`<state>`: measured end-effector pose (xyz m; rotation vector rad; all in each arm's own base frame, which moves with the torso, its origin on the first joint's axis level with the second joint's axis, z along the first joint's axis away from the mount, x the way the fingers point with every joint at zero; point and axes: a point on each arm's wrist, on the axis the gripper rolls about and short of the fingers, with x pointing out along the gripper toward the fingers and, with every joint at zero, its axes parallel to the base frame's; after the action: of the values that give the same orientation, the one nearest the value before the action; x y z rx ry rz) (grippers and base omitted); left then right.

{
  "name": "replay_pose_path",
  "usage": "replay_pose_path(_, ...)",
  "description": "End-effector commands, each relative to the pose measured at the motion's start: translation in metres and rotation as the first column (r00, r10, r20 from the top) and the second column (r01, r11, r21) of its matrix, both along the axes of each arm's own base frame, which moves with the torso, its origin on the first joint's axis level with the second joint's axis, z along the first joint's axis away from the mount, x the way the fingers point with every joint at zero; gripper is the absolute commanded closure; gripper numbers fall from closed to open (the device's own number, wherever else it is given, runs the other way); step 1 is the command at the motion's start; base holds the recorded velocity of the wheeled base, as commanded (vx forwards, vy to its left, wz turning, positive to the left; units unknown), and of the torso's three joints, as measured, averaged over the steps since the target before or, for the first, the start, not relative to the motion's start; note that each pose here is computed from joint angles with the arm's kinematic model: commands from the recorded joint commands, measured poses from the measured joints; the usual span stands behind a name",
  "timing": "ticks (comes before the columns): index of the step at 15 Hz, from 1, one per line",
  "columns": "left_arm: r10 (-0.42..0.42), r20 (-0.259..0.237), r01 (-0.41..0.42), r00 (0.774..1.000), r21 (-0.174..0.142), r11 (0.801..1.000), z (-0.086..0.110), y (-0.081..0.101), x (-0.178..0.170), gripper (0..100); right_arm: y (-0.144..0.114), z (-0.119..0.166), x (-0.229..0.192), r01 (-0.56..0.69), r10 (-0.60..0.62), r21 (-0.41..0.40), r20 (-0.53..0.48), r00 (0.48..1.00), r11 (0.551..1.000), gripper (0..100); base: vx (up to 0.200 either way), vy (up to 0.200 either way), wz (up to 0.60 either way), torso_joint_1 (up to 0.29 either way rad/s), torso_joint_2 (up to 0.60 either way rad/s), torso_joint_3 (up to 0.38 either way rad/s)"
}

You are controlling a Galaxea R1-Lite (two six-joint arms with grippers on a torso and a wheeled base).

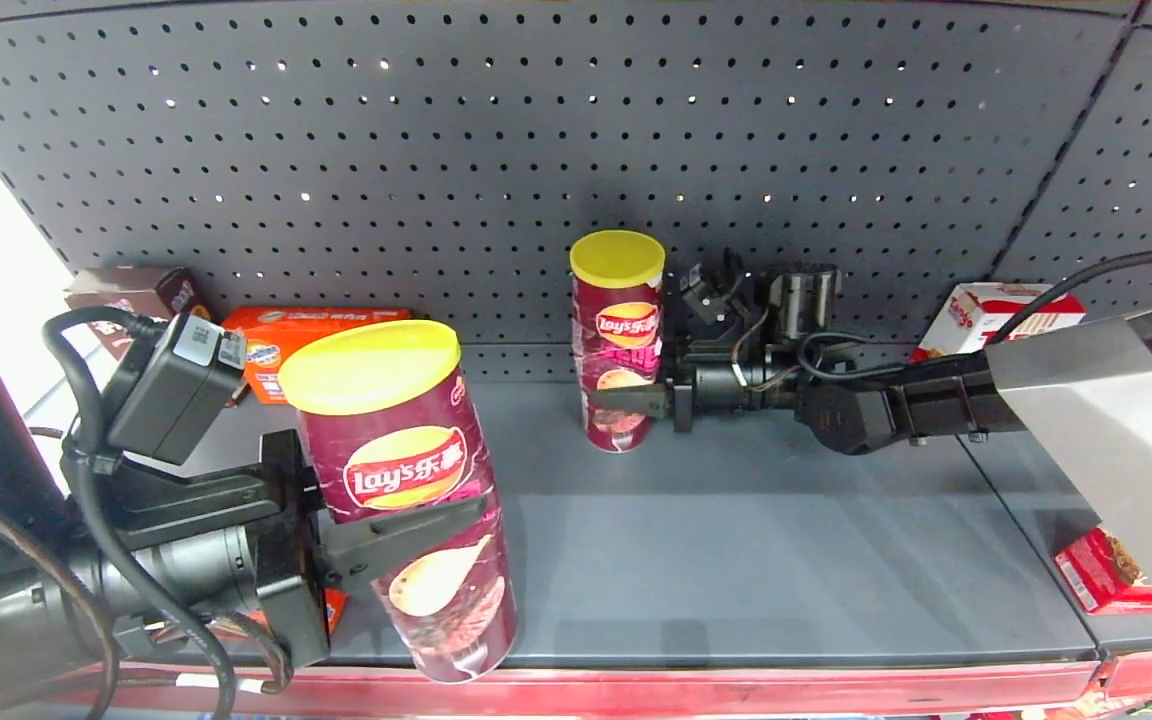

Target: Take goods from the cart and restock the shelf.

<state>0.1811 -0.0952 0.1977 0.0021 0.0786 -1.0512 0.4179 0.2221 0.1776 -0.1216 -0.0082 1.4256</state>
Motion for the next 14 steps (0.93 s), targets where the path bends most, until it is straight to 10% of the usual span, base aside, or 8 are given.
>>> replay_pose_path(1,0.001,0.002,-0.001,1.000,-0.001,1.000,0.000,0.000,0.000,100,0.000,0.004,-0.002,-0.001,0.001,0.004,0.004,1.000,1.000,100,0.000,0.000,0.00,0.000,0.00,0.000)
replay_pose_path(10,0.002,0.005,-0.002,1.000,-0.002,1.000,0.001,0.000,-0.001,100,-0.020,0.055,-0.077,0.102,-0.106,0.041,0.100,0.989,0.994,100,0.000,0.000,0.00,0.000,0.00,0.000)
replay_pose_path(14,0.002,0.009,-0.002,1.000,-0.004,1.000,0.002,0.000,-0.001,100,-0.025,0.032,-0.141,0.130,-0.135,0.050,0.111,0.985,0.990,100,0.000,0.000,0.00,0.000,0.00,0.000)
